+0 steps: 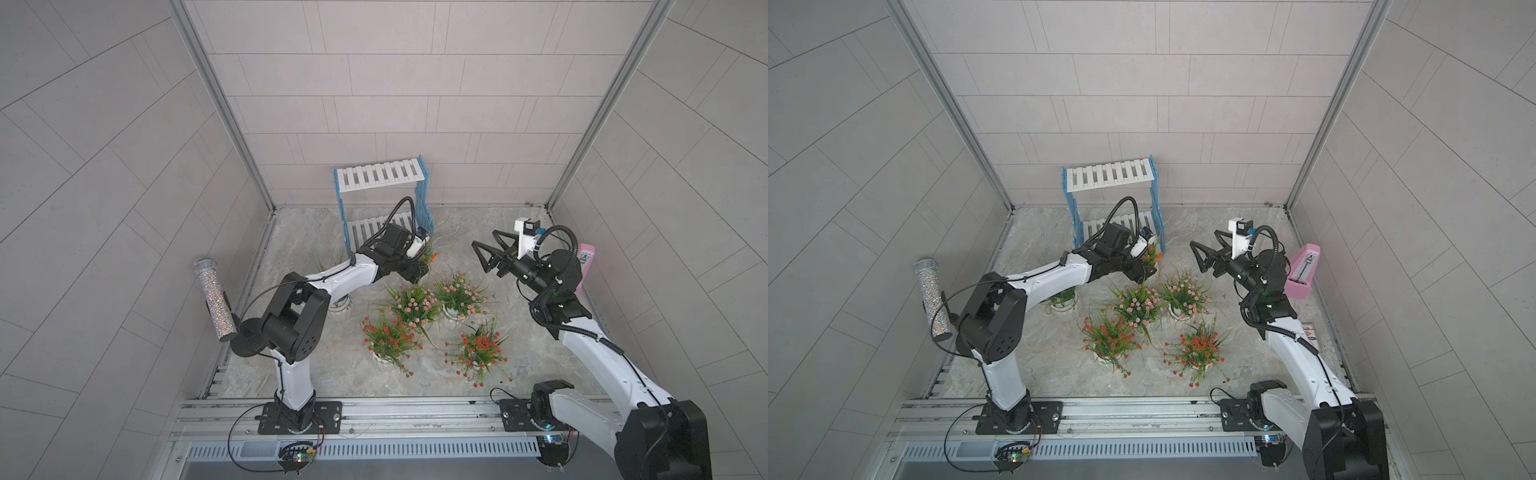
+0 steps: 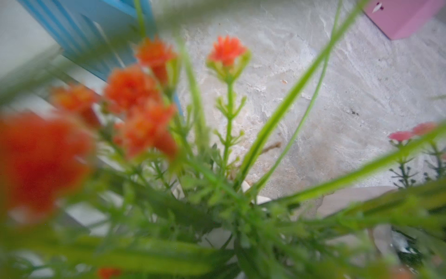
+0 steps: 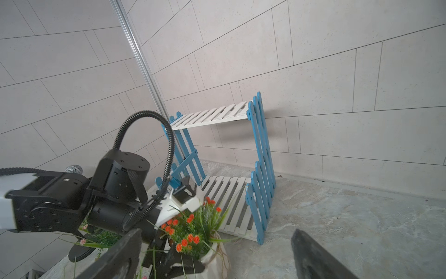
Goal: Place the baby's breath potted plants on the rack by color
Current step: Pick up the baby's breath potted plant from the center of the board, then place the baby's breath potted plant on the rack.
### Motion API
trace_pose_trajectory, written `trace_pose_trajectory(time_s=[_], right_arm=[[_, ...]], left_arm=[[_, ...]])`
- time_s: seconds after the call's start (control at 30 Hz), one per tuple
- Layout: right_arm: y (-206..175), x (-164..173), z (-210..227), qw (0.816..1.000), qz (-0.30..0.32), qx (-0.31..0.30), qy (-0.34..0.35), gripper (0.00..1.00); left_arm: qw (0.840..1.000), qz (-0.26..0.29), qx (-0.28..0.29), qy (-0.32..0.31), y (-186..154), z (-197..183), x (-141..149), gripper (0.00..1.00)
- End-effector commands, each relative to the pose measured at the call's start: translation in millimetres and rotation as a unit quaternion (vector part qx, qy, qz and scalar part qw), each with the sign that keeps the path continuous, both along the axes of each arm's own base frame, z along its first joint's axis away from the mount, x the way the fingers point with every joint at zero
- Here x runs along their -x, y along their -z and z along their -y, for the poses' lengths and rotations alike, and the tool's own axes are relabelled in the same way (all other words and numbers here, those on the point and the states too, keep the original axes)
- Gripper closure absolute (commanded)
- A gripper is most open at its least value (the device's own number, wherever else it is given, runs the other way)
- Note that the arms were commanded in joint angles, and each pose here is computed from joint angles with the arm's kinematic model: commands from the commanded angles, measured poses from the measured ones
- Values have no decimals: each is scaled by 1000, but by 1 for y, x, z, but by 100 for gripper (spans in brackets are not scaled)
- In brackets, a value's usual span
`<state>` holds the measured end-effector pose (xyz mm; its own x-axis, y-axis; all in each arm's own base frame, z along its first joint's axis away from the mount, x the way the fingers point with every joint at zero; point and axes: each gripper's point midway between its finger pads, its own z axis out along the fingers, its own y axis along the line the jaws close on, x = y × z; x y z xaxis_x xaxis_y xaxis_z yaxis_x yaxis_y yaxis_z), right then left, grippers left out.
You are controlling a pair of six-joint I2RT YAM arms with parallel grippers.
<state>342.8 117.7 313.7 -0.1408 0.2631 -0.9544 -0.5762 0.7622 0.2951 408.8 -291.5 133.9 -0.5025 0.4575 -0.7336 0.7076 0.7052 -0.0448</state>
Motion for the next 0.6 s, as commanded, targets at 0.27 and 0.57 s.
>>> trace_pose_trajectory(time_s=[0.27,0.57], right_arm=[[2,5,1,1000,8,-2,5,1],[7,1,2,1000,5,9,9,1]], left_arm=[[972,67,51,-218,-62,-97,-90,22],[929,96,35,-356,-45,-135,-138,22]])
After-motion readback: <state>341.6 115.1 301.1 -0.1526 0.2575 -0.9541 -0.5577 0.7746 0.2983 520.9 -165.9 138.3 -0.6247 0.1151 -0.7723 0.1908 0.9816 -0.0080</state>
